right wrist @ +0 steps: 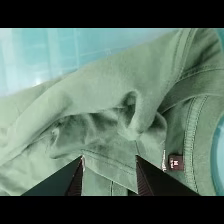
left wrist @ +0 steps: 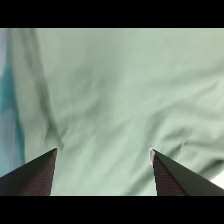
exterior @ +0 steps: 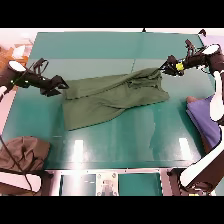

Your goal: Fold the shirts.

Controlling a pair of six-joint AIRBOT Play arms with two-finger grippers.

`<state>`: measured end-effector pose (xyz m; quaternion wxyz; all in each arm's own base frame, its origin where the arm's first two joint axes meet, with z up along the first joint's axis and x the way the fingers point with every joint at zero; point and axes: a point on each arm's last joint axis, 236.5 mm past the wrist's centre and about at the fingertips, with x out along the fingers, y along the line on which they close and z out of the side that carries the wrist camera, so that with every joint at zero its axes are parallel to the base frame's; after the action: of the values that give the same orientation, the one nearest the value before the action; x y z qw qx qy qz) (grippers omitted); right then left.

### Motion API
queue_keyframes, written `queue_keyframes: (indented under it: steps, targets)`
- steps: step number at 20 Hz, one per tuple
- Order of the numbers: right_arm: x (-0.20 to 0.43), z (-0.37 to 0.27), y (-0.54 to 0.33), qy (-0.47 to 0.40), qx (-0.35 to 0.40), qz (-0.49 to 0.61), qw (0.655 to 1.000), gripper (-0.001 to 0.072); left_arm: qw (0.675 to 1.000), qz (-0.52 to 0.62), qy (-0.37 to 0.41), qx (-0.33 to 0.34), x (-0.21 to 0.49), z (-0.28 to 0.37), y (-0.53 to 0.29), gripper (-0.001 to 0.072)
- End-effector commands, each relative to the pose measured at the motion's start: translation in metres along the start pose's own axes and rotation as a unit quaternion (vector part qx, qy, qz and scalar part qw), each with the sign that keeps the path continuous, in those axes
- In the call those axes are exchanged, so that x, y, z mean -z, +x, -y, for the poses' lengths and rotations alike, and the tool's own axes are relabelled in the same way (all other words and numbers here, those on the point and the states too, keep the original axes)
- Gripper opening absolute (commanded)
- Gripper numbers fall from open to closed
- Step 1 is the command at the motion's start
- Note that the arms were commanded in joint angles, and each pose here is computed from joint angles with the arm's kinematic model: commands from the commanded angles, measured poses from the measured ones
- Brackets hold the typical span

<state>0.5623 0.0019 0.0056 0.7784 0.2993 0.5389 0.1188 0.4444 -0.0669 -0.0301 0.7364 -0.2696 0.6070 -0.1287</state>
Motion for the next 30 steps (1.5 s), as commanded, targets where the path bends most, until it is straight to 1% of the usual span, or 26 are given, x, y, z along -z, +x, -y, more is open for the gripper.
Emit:
queue_keyframes:
  steps: [1, 3, 7, 10, 11, 12, 13, 14, 15, 18, 19, 20, 23, 24, 25, 30]
  targets:
    - [0.003, -0.001, 0.0, -0.001, -0.001, -0.006, 1.0, 0.0375, 0.999, -0.033, -0.017, -0.014, 0.02, -0.013, 0.009, 0.0659]
    - [0.006, -0.001, 0.0, -0.001, -0.001, -0.014, 1.0, 0.0374, 1.0, -0.016, -0.024, -0.008, 0.016, -0.01, 0.021, 0.0659]
    - [0.011, -0.002, 0.0, -0.001, -0.002, -0.024, 1.0, 0.0374, 1.0, -0.003, -0.01, -0.011, 0.015, 0.001, 0.042, 0.0659]
    - [0.016, -0.002, -0.001, -0.001, -0.002, -0.034, 0.999, 0.0374, 1.0, -0.016, -0.009, -0.01, 0.02, 0.003, 0.061, 0.0658]
    - [0.018, -0.001, -0.002, 0.0, -0.002, -0.038, 0.999, 0.0374, 1.0, -0.011, -0.009, -0.014, 0.018, 0.001, 0.062, 0.0619]
    - [0.021, 0.001, -0.004, 0.002, -0.003, -0.044, 0.999, 0.0373, 1.0, 0.0, -0.007, -0.014, 0.012, 0.001, 0.061, 0.0437]
    - [0.023, 0.005, -0.006, 0.005, -0.002, -0.051, 0.999, 0.036, 1.0, 0.012, -0.002, -0.014, 0.004, 0.001, 0.057, 0.0318]
    - [0.025, 0.008, -0.009, 0.008, -0.002, -0.056, 0.998, 0.0353, 1.0, 0.02, -0.001, -0.014, -0.003, 0.001, 0.053, 0.0255]
    - [0.024, 0.013, -0.013, 0.013, -0.001, -0.054, 0.998, 0.0354, 1.0, 0.027, 0.002, -0.015, -0.009, 0.001, 0.048, 0.0237]
    - [0.019, 0.022, -0.024, 0.026, -0.003, -0.044, 0.999, 0.0357, 1.0, 0.021, 0.011, -0.019, -0.01, 0.0, 0.04, 0.0236]
    - [0.019, 0.023, -0.025, 0.028, -0.004, -0.046, 0.999, 0.0357, 0.999, 0.022, 0.015, -0.025, -0.012, -0.001, 0.038, 0.0091]
    - [0.02, 0.023, -0.025, 0.027, -0.004, -0.047, 0.998, 0.0355, 0.999, 0.026, 0.019, -0.027, -0.015, -0.001, 0.036, 0.0027]
    - [0.02, 0.023, -0.025, 0.027, -0.004, -0.047, 0.998, 0.0355, 0.999, 0.037, 0.029, -0.029, -0.023, 0.004, 0.029, 0.0028]
    - [0.021, 0.023, -0.025, 0.028, -0.004, -0.048, 0.998, 0.0355, 0.999, 0.027, 0.029, -0.027, -0.019, 0.004, 0.029, 0.0213]
    - [0.022, 0.023, -0.025, 0.028, -0.004, -0.051, 0.998, 0.0355, 0.999, 0.013, 0.028, -0.029, -0.012, 0.003, 0.029, 0.054]
    - [0.024, 0.023, -0.026, 0.028, -0.005, -0.056, 0.998, 0.0354, 0.997, -0.045, 0.005, -0.056, 0.016, -0.023, 0.022, 0.0536]
